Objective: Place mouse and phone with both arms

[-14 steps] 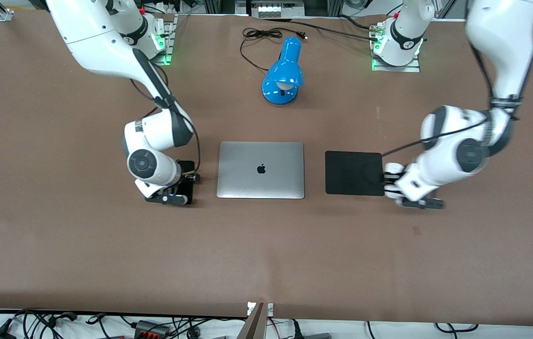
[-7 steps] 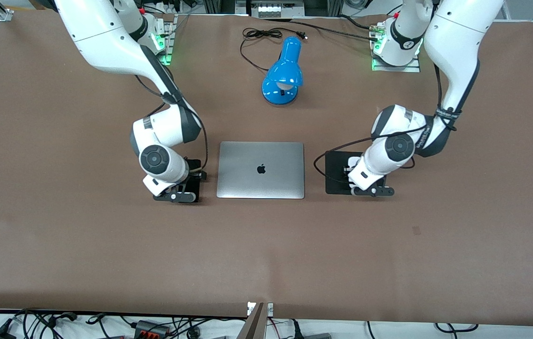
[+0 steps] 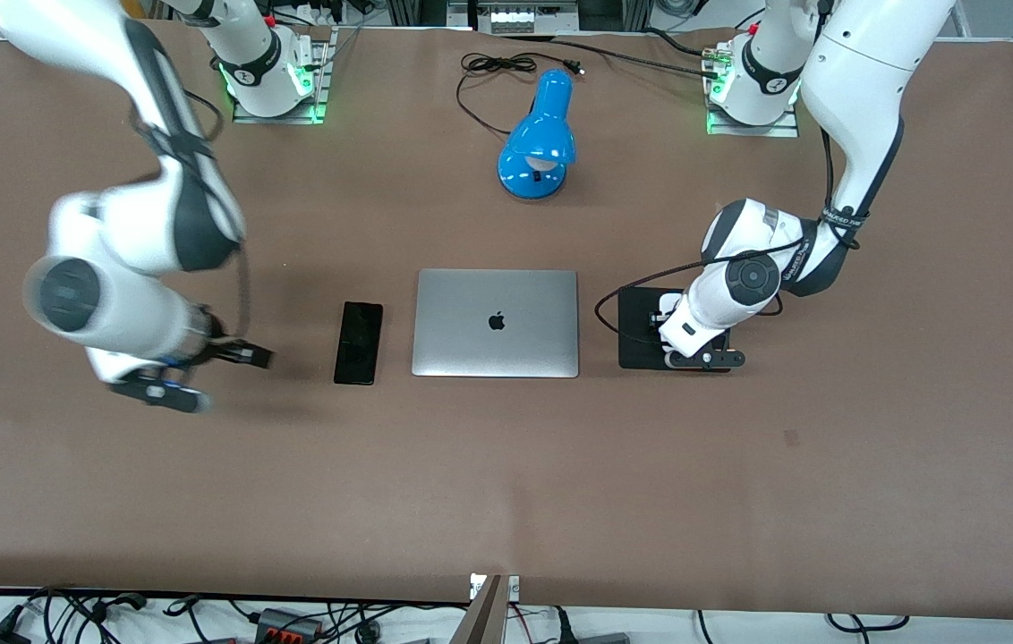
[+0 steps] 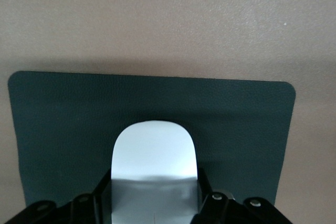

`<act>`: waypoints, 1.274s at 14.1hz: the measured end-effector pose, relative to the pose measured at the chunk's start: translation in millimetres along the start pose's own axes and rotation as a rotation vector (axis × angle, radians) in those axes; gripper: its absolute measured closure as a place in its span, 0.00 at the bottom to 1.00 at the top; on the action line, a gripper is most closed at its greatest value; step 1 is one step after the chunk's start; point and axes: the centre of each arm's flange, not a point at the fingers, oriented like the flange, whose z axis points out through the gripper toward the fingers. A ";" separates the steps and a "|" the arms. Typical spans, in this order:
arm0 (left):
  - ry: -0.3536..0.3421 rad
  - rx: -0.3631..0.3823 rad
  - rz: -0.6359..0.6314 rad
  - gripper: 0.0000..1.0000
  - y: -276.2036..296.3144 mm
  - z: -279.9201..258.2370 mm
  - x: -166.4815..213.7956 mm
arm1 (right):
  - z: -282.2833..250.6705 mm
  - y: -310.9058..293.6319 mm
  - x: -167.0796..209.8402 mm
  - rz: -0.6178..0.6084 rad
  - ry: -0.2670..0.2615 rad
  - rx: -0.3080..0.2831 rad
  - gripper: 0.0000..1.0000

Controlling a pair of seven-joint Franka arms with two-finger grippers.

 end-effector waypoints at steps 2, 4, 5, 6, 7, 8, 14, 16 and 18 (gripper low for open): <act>0.000 0.000 -0.003 0.16 -0.4 0.0 0.1 | -30.6 32.7 3.9 -0.009 -0.009 0.001 0.00; 0.004 0.000 -0.008 0.00 -0.1 -2.7 1.3 | -55.0 67.6 3.7 -0.048 -0.028 0.000 0.00; 0.003 0.002 -0.010 0.00 0.2 -9.1 3.8 | -66.7 89.0 2.7 -0.062 -0.040 0.000 0.00; -0.011 0.012 -0.011 0.00 1.0 -21.1 7.2 | -78.1 114.2 1.1 -0.084 -0.057 0.001 0.00; -0.030 0.026 -0.013 0.00 2.2 -39.6 12.1 | -90.0 137.7 -1.3 -0.117 -0.071 0.005 0.00; -0.035 0.036 -0.018 0.00 3.7 -66.4 20.7 | -103.1 159.0 -4.5 -0.149 -0.084 0.009 0.00; 0.010 0.042 -0.014 0.00 -34.4 -277.1 63.8 | -176.0 223.4 -15.3 -0.169 -0.078 0.026 0.00; -0.034 0.058 0.016 0.00 -49.2 -325.0 53.1 | -183.1 219.0 -18.0 -0.178 -0.064 0.028 0.00; -0.071 0.065 0.011 0.00 -74.6 -357.5 43.4 | -185.7 217.6 -22.8 -0.182 -0.048 0.029 0.00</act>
